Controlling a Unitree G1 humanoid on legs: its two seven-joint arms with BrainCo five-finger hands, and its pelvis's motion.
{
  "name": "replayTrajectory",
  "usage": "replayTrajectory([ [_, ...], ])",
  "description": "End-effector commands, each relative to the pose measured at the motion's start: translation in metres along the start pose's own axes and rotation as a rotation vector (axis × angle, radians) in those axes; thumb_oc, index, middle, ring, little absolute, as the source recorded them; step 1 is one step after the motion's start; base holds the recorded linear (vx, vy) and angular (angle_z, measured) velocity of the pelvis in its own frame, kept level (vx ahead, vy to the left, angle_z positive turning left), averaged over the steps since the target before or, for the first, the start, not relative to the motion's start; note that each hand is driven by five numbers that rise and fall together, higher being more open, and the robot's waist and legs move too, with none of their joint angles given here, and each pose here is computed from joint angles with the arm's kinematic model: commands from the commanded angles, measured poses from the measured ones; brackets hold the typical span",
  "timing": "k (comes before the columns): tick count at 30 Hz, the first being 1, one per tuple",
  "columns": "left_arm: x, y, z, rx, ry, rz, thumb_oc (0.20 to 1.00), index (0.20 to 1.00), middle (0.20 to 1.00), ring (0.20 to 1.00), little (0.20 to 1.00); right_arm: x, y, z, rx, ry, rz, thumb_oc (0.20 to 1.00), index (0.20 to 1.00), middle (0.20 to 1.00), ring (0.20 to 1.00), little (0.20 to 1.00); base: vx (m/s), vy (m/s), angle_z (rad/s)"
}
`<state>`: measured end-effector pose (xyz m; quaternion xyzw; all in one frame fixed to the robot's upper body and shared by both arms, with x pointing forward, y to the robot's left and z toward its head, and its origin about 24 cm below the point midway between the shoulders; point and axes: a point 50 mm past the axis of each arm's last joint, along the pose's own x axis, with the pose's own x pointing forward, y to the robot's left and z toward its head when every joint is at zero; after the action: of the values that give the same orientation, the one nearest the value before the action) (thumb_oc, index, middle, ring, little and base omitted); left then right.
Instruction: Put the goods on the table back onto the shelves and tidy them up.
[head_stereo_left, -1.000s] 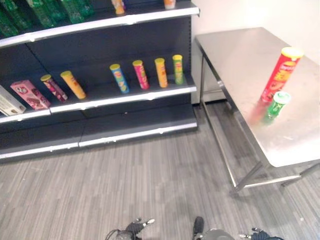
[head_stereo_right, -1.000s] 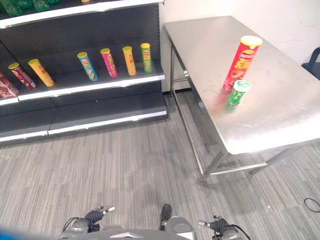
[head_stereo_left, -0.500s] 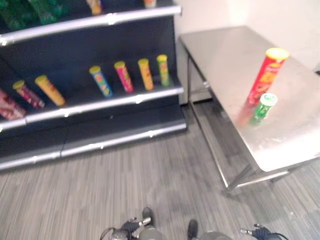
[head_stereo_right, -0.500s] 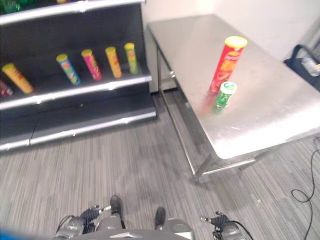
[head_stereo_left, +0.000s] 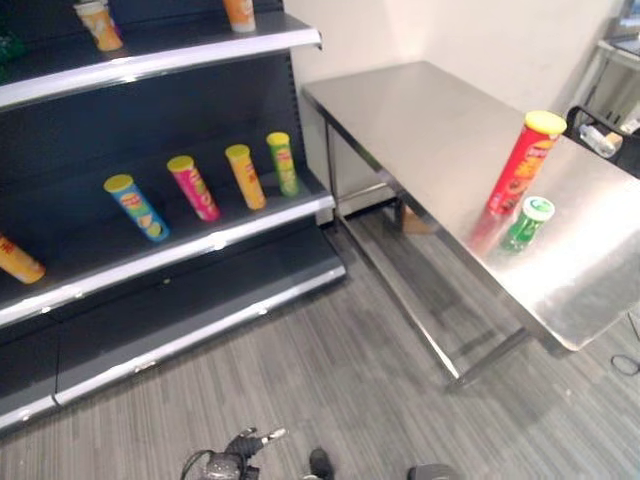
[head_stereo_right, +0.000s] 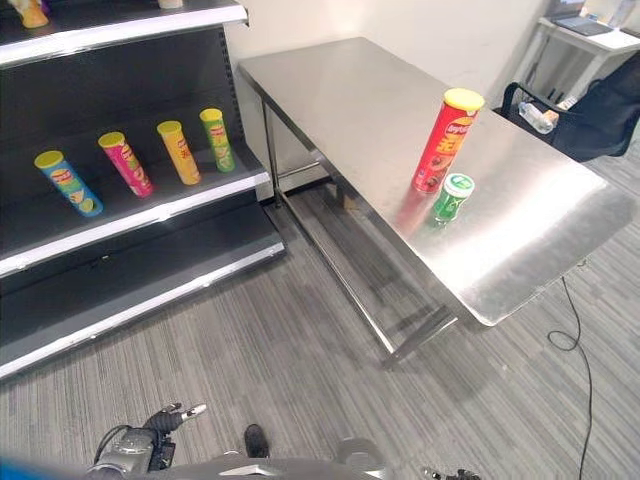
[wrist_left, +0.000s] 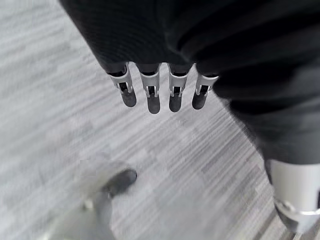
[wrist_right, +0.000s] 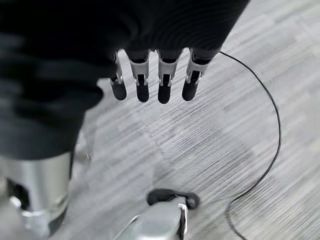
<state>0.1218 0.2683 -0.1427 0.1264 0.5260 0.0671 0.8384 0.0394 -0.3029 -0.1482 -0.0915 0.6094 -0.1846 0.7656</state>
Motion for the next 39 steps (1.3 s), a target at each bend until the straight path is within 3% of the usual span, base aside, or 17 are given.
replayTrajectory([
  [1,0.000,0.009,0.005,-0.058,-0.027,0.036,1.000,1.000,1.000,1.000,1.000,-0.001,-0.035,-0.001,0.158,0.007,-0.125,1.000,1.000,1.000,1.000,1.000,0.16,0.155,-0.14],
  [9,0.003,0.006,0.016,0.003,-0.039,0.027,1.000,1.000,1.000,1.000,1.000,-0.030,-0.134,-0.047,0.513,0.104,-0.493,1.000,1.000,1.000,1.000,1.000,0.11,-0.007,-0.03],
  [10,0.003,0.005,0.020,0.007,-0.049,0.035,1.000,1.000,1.000,1.000,1.000,-0.037,-0.157,-0.036,0.640,0.013,-0.595,1.000,1.000,1.000,1.000,1.000,0.16,-0.033,0.28],
  [12,0.004,0.004,0.022,0.004,-0.054,0.037,1.000,1.000,1.000,1.000,1.000,-0.040,-0.164,-0.029,0.646,-0.033,-0.626,1.000,1.000,1.000,1.000,1.000,0.07,-0.014,0.37],
  [14,0.003,0.004,0.018,-0.023,-0.058,0.051,1.000,1.000,1.000,1.000,1.000,-0.059,-0.198,0.014,0.665,-0.298,-0.755,1.000,1.000,1.000,1.000,1.000,0.06,-0.012,0.26],
  [15,0.003,0.004,0.018,-0.022,-0.058,0.051,1.000,1.000,1.000,1.000,1.000,-0.059,-0.198,0.014,0.665,-0.297,-0.755,1.000,1.000,1.000,1.000,1.000,0.11,-0.038,0.14],
  [16,0.001,-0.002,0.010,-0.057,-0.047,0.050,1.000,1.000,1.000,1.000,1.000,-0.093,-0.219,0.067,0.630,-0.626,-0.847,1.000,1.000,1.000,1.000,1.000,0.12,-0.039,0.19],
  [21,-0.001,-0.010,-0.006,-0.056,-0.012,0.018,1.000,1.000,1.000,1.000,1.000,-0.180,-0.260,0.151,0.526,-1.102,-0.971,1.000,1.000,1.000,1.000,1.000,0.10,-0.074,0.03],
  [22,-0.001,-0.010,-0.006,-0.056,-0.012,0.018,1.000,1.000,1.000,1.000,1.000,-0.180,-0.260,0.151,0.525,-1.102,-0.971,1.000,1.000,1.000,1.000,1.000,0.05,-0.073,0.29],
  [24,-0.003,-0.011,-0.014,-0.040,-0.002,-0.011,1.000,1.000,1.000,1.000,1.000,-0.232,-0.266,0.189,0.404,-1.351,-0.957,1.000,1.000,1.000,1.000,1.000,0.09,-0.108,0.21],
  [28,-0.003,-0.011,-0.013,-0.042,-0.002,-0.011,1.000,1.000,1.000,1.000,1.000,-0.232,-0.266,0.189,0.404,-1.352,-0.956,1.000,1.000,1.000,1.000,1.000,0.02,-0.038,0.27],
  [29,-0.004,-0.011,-0.015,-0.038,-0.001,-0.017,1.000,1.000,1.000,1.000,1.000,-0.258,-0.260,0.211,0.269,-1.454,-0.928,1.000,1.000,1.000,1.000,1.000,0.08,-0.235,0.17],
  [30,-0.007,-0.014,-0.026,-0.042,0.020,-0.038,1.000,1.000,1.000,1.000,1.000,-0.277,-0.234,0.250,0.071,-1.566,-0.735,1.000,1.000,1.000,1.000,1.000,0.08,-0.237,0.06],
  [35,-0.009,-0.014,-0.037,-0.047,0.055,-0.042,1.000,1.000,1.000,1.000,1.000,-0.278,-0.204,0.272,-0.051,-1.621,-0.558,1.000,1.000,1.000,1.000,1.000,0.03,-0.107,0.32],
  [39,-0.011,-0.015,-0.043,-0.057,0.073,-0.051,1.000,1.000,1.000,1.000,1.000,-0.263,-0.172,0.285,-0.264,-1.548,-0.399,1.000,1.000,1.000,1.000,1.000,0.02,-0.076,0.25],
])
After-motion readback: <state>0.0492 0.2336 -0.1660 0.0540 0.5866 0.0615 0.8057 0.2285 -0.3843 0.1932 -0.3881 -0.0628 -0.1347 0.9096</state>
